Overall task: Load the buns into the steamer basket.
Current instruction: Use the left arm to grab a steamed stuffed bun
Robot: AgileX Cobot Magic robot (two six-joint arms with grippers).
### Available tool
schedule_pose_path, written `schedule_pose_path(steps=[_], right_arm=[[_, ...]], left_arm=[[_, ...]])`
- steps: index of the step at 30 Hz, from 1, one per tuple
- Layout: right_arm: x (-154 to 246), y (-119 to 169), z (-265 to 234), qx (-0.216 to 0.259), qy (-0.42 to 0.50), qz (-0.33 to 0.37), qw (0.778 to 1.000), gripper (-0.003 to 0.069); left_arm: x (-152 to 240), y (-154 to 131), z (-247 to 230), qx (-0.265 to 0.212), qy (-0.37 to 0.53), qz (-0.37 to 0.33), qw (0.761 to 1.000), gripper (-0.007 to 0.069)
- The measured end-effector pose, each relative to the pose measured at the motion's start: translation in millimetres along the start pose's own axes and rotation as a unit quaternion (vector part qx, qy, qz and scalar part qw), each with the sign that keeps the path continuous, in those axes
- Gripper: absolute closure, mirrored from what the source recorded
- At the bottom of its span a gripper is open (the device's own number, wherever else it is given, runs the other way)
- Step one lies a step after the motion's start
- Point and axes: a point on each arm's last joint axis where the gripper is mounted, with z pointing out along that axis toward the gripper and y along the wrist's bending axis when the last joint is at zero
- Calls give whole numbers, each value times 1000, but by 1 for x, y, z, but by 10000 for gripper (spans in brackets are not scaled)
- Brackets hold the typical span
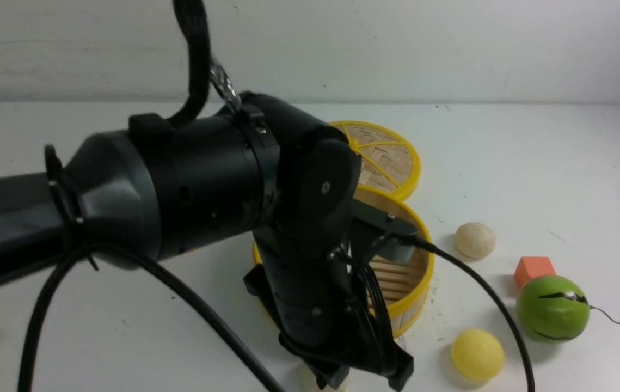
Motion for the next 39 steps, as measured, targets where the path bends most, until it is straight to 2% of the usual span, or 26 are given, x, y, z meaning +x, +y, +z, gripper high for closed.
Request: schedule_pose_path(steps=[3, 4, 6, 9, 16, 28, 33, 36, 39], right_arm=[[0, 0, 0, 0, 0, 0, 1000, 419], [0, 0, 0, 0, 0, 0, 1000, 419], [0, 0, 0, 0, 0, 0, 1000, 419], [0, 0, 0, 0, 0, 0, 1000, 419], [0, 0, 0, 0, 0, 0, 1000, 419], [0, 0, 0, 0, 0, 0, 1000, 419], [0, 0, 0, 0, 0, 0, 1000, 419], [0, 0, 0, 0, 0, 0, 1000, 419], [0, 0, 0, 0, 0, 0, 1000, 419]], left_arm=[[-6, 1, 21, -6, 6, -13, 1000, 401], [-6, 2, 22, -8, 6, -14, 1000, 393], [-9, 5, 39, -23, 16, -13, 1000, 307], [-12, 10, 53, -46, 18, -1, 999, 259], [-18, 16, 57, -72, -8, -9, 997, 270], [-22, 34, 74, -70, 3, -43, 997, 281], [-22, 32, 75, -57, 5, -46, 997, 281], [-22, 31, 75, -50, 5, -43, 998, 293], [-22, 29, 75, -42, 6, -43, 998, 360]])
